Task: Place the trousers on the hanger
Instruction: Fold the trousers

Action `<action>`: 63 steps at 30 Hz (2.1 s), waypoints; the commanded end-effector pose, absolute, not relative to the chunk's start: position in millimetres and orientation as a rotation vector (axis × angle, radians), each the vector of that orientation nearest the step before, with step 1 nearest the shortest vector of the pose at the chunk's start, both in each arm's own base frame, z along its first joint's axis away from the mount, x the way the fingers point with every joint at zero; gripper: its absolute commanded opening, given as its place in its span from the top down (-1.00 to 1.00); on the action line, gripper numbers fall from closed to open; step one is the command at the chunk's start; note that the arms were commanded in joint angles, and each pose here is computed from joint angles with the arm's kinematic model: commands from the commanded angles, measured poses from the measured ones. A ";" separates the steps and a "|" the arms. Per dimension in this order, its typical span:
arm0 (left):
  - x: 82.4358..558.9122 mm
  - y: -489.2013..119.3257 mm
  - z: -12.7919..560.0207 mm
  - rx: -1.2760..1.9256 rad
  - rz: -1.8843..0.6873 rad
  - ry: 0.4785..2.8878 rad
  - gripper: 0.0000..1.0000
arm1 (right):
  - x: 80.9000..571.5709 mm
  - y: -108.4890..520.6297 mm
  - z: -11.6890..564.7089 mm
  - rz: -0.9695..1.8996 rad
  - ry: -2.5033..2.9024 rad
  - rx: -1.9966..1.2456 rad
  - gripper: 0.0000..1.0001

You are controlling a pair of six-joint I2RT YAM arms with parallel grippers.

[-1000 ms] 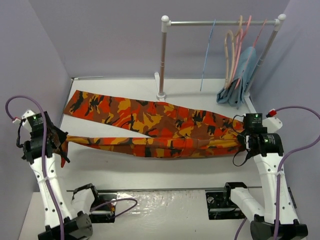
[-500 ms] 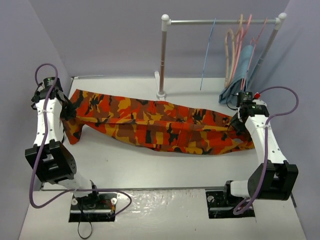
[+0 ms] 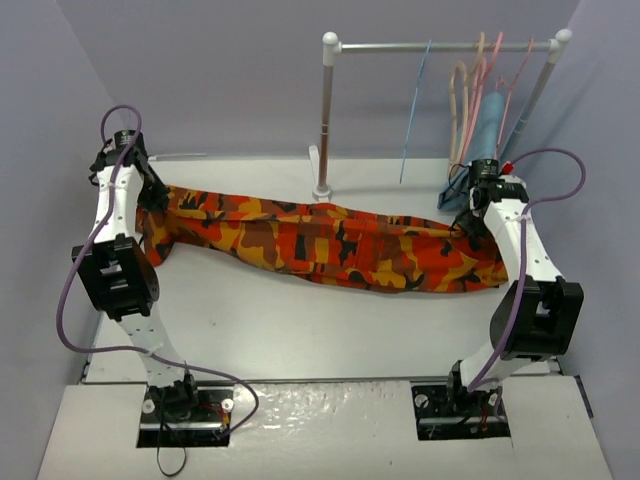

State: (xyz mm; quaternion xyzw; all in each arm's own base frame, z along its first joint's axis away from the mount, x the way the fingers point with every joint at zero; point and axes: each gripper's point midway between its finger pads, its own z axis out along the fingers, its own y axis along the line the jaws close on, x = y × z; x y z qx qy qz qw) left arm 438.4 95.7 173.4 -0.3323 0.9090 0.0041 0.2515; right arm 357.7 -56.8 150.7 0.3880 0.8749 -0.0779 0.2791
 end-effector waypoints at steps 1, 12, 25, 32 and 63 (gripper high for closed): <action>475.7 146.7 218.3 -0.855 0.253 2.268 1.00 | 370.6 -120.8 174.8 -0.507 2.141 1.123 1.00; 535.3 142.4 190.4 -0.812 0.196 2.255 1.00 | 407.0 -116.7 147.0 -0.433 2.163 1.148 1.00; 603.8 119.3 196.6 -0.656 0.005 2.108 0.97 | 442.0 -108.8 145.5 -0.127 2.108 1.124 0.76; 627.5 106.1 210.5 -0.520 -0.042 2.029 0.55 | 456.7 -93.6 159.3 0.012 2.113 1.007 0.05; 543.6 -10.8 110.2 -0.386 -0.215 2.307 -0.33 | 396.6 113.2 127.6 0.325 2.213 0.377 -0.56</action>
